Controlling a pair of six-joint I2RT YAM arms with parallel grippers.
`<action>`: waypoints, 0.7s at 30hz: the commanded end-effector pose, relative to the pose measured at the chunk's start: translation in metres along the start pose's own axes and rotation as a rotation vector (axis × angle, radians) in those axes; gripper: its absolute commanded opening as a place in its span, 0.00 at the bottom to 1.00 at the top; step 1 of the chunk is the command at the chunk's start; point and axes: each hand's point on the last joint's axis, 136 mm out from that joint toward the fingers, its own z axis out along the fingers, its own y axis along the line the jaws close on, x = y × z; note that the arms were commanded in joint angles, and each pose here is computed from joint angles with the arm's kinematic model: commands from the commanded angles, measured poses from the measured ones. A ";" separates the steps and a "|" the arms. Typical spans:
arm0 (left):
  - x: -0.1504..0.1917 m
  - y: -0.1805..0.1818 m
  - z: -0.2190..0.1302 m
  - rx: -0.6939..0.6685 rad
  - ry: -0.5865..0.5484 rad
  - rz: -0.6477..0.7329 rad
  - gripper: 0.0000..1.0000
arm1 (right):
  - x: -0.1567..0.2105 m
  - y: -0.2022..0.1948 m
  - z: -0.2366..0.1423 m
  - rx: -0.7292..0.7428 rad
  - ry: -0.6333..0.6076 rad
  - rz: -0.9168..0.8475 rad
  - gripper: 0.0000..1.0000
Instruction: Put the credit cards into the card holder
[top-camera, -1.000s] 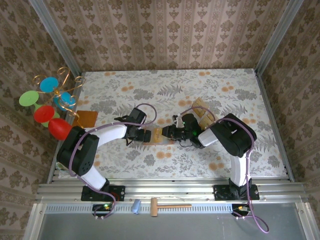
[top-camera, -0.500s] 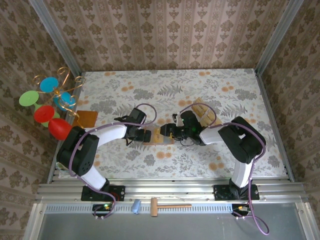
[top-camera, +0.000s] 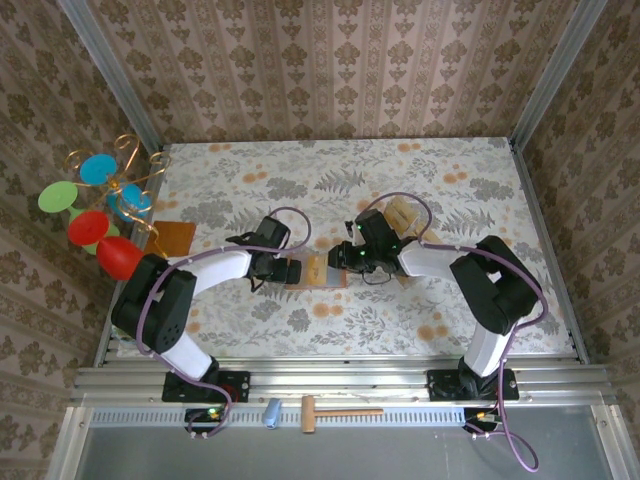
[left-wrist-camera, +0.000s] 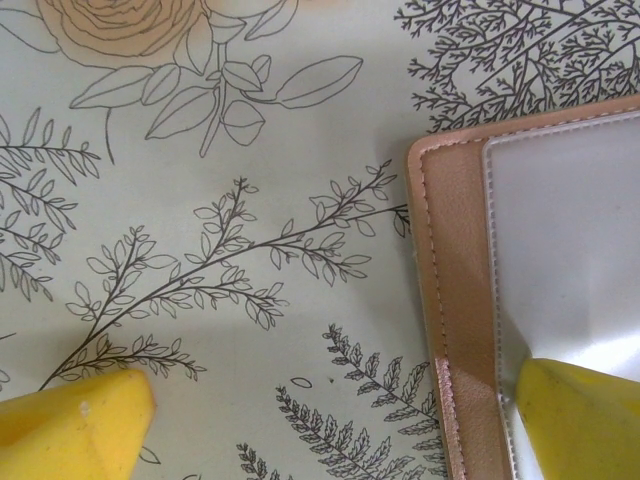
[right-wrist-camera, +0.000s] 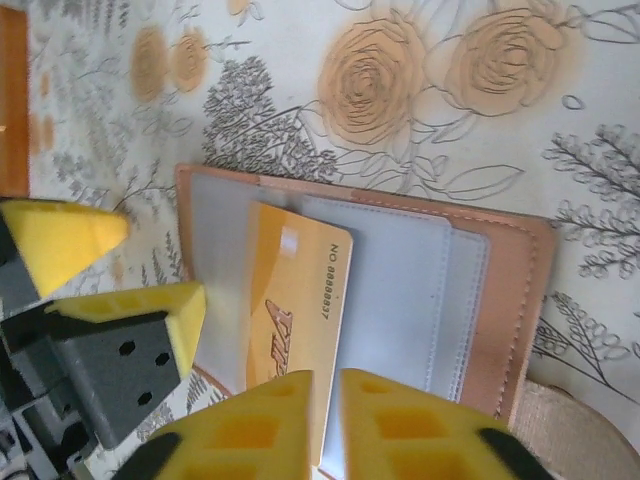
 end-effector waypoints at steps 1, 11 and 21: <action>0.018 0.013 0.008 -0.034 0.054 -0.029 0.95 | 0.009 -0.015 0.003 0.128 0.039 -0.031 0.06; 0.016 0.013 0.008 -0.027 0.049 -0.032 0.95 | 0.011 -0.009 0.020 0.183 0.073 -0.075 0.00; 0.018 0.013 0.010 -0.023 0.049 -0.035 0.95 | 0.018 -0.006 0.032 0.187 0.102 -0.085 0.00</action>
